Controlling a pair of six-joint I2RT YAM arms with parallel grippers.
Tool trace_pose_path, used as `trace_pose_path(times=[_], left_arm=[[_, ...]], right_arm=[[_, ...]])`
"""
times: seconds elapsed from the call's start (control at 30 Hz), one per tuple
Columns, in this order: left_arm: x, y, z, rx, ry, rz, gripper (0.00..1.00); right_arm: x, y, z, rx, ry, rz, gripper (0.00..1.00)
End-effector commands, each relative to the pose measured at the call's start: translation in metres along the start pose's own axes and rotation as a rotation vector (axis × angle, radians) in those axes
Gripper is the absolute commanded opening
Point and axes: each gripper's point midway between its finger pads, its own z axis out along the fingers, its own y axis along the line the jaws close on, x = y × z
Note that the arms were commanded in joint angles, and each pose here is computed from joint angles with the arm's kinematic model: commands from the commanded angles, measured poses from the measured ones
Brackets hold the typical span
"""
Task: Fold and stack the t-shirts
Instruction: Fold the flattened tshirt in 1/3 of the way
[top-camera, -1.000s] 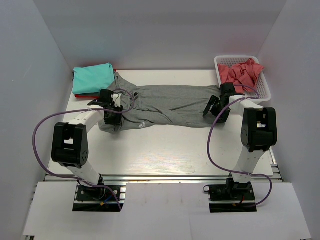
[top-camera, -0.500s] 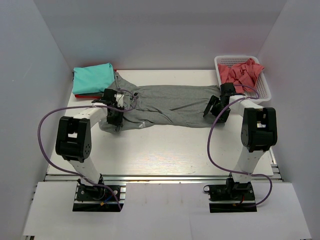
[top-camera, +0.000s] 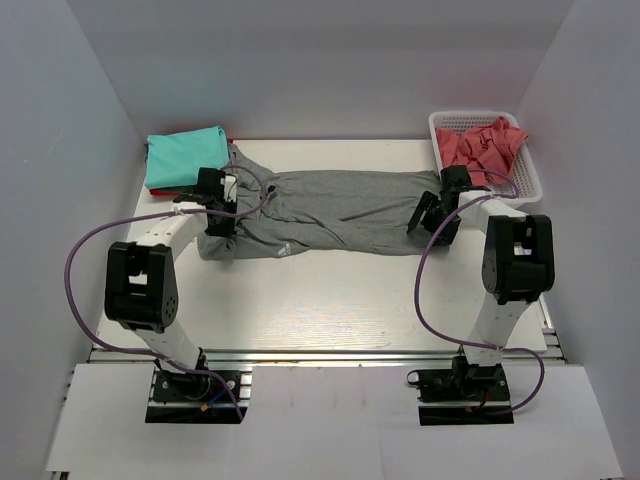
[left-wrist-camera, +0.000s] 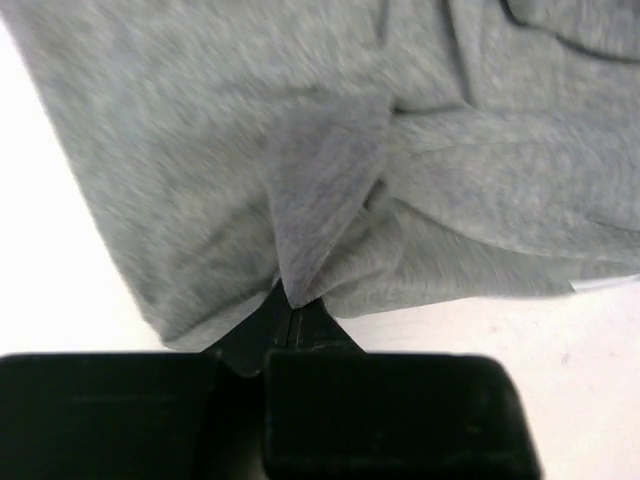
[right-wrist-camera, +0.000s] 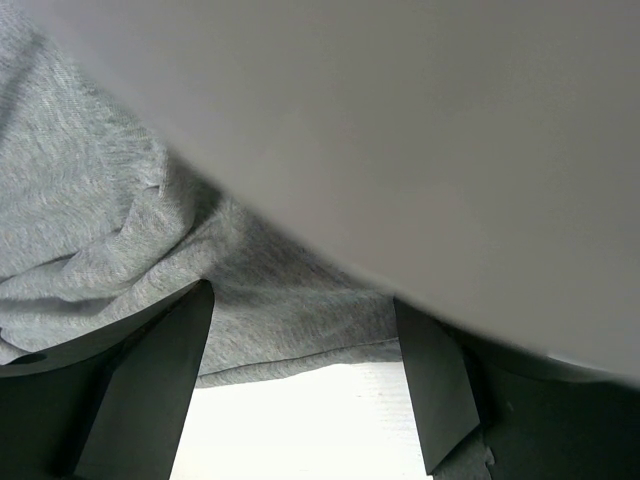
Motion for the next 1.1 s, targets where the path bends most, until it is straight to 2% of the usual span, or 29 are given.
trace_pose_path(times=[0.0,0.17,0.27,0.33,0.43,0.5,0.53,0.57,0.6,0.67,0.7,0.73,0.77,0.8,0.83,0.87,1.0,1.07], left_arm=[[-0.028,0.026,-0.008,-0.086,-0.068,0.007,0.0],[-0.033,0.061,-0.015,-0.177,-0.096,0.049,0.34],[-0.038,0.086,-0.007,-0.224,-0.082,0.059,0.46],[-0.04,0.098,0.001,-0.245,-0.065,0.056,0.5],[-0.046,0.12,0.007,-0.265,-0.025,0.018,0.48],[-0.057,0.119,0.012,-0.225,-0.028,0.011,0.48],[-0.06,0.125,0.009,-0.232,-0.031,0.001,0.57],[-0.073,0.131,0.002,-0.243,-0.064,-0.007,0.72],[-0.074,0.128,-0.002,-0.225,-0.057,-0.006,0.76],[-0.09,0.116,-0.011,-0.155,-0.105,-0.011,0.76],[-0.096,0.109,-0.018,-0.119,-0.132,-0.007,0.85],[-0.104,0.093,-0.032,-0.037,-0.19,-0.006,0.88],[-0.098,0.082,-0.035,0.01,-0.198,-0.015,0.9],[-0.101,0.068,-0.04,0.057,-0.236,0.006,0.98],[-0.086,0.05,-0.037,0.141,-0.225,-0.004,1.0],[-0.087,0.036,-0.051,0.182,-0.263,-0.018,1.0],[-0.043,0.021,-0.041,0.212,-0.183,-0.121,1.0],[-0.018,0.011,-0.032,0.212,-0.11,-0.127,1.0]], right_arm=[[0.011,-0.019,0.005,0.073,0.045,0.017,0.79],[0.013,-0.023,0.009,0.088,0.057,0.025,0.78],[0.012,-0.024,0.009,0.098,0.058,0.025,0.78],[0.011,-0.024,0.008,0.096,0.055,0.025,0.78],[0.011,-0.024,0.007,0.096,0.053,0.02,0.78],[0.008,-0.024,0.006,0.093,0.048,0.021,0.78],[0.008,-0.024,0.006,0.093,0.048,0.012,0.78],[0.009,-0.024,0.005,0.093,0.046,0.01,0.78],[0.008,-0.024,0.004,0.09,0.043,0.009,0.78],[0.008,-0.023,0.003,0.088,0.039,0.006,0.78],[0.007,-0.023,0.002,0.085,0.035,0.002,0.78],[0.008,-0.023,0.002,0.084,0.036,0.001,0.78],[0.007,-0.021,0.001,0.079,0.034,-0.002,0.78],[0.008,-0.022,0.001,0.08,0.035,-0.001,0.78],[0.01,-0.023,0.002,0.084,0.039,0.001,0.78],[0.009,-0.023,0.001,0.078,0.036,0.001,0.78],[0.012,-0.021,0.003,0.068,0.046,-0.004,0.78],[0.01,-0.019,0.003,0.06,0.043,-0.006,0.78]])
